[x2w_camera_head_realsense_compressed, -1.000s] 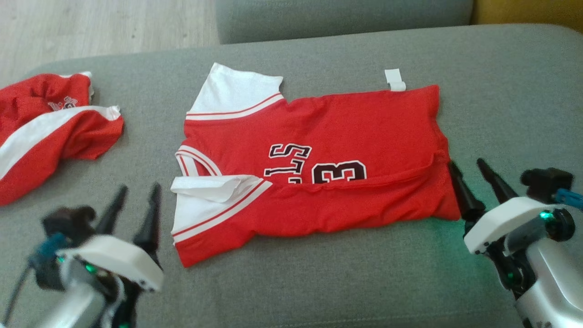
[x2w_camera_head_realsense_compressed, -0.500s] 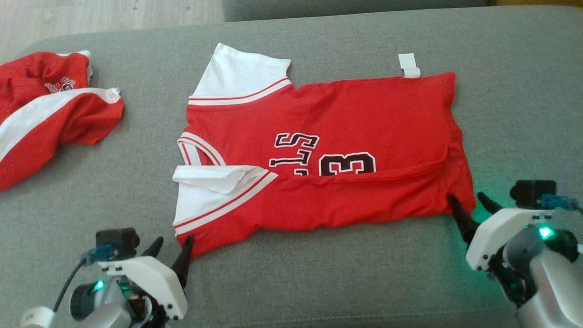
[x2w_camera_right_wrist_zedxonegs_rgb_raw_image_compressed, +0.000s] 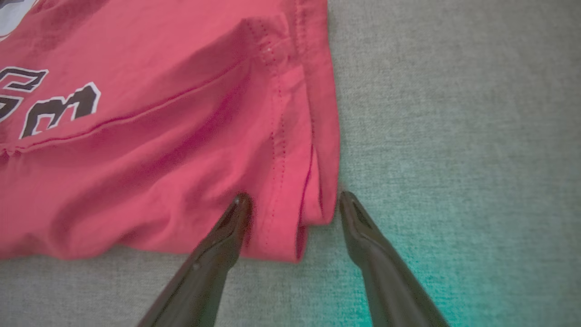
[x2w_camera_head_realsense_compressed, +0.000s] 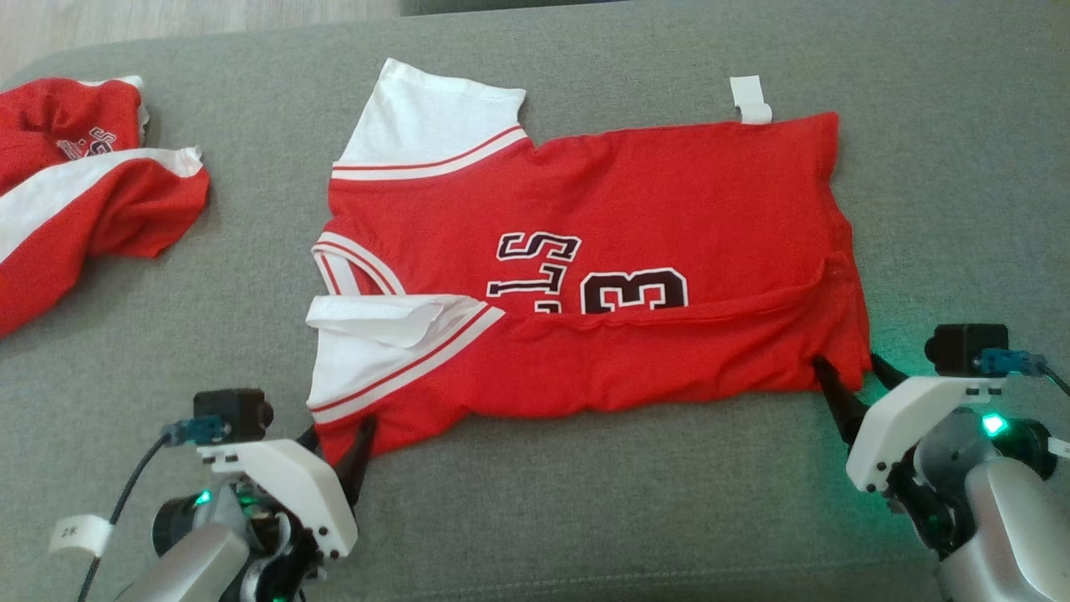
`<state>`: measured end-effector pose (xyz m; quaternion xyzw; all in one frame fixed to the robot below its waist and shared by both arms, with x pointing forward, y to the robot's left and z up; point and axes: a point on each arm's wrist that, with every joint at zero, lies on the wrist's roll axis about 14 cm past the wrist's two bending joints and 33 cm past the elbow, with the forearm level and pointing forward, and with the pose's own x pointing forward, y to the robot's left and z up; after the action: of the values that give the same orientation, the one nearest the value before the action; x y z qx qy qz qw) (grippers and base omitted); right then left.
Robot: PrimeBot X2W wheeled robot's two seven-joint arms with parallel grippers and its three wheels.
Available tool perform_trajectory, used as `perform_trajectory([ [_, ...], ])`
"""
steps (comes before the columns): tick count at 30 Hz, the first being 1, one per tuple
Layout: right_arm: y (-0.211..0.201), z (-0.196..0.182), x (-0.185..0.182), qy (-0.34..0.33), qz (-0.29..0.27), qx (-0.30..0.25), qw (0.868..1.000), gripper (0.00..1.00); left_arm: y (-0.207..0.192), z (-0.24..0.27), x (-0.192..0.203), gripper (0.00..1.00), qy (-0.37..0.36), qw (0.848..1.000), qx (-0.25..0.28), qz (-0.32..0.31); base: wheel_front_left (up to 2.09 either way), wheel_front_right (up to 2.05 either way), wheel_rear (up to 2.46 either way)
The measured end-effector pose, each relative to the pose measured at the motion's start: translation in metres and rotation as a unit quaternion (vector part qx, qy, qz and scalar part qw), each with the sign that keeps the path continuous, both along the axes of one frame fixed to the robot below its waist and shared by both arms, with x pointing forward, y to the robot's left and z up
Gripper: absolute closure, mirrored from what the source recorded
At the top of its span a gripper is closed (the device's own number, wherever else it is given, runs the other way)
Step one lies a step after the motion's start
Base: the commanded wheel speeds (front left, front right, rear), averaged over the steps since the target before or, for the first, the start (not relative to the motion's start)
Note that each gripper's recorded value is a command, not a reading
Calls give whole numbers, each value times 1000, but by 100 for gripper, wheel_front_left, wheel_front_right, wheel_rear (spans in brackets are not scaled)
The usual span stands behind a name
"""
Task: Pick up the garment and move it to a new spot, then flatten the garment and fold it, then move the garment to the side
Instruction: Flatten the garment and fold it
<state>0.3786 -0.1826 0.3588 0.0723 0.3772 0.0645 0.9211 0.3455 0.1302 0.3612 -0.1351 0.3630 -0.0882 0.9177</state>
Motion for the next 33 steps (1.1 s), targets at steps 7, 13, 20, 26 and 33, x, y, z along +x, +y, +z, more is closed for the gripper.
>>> perform_trajectory([
  [7,3,3,3,-5,2,3,1000,100,0,-1,3,100,3,1000,-7,-1,0,0,0],
  [13,3,15,3,-23,-2,9,1000,100,1,10,0,100,-8,1000,-2,-9,0,0,0],
  [20,-3,29,-11,0,22,5,1000,100,12,26,-16,100,-9,999,21,-37,0,0,0],
  [26,-5,10,-55,78,32,10,996,100,16,31,-40,100,20,998,30,-52,0,0,0],
  [33,-13,5,-75,110,22,13,994,100,11,24,-62,100,61,997,11,-52,0,0,0],
])
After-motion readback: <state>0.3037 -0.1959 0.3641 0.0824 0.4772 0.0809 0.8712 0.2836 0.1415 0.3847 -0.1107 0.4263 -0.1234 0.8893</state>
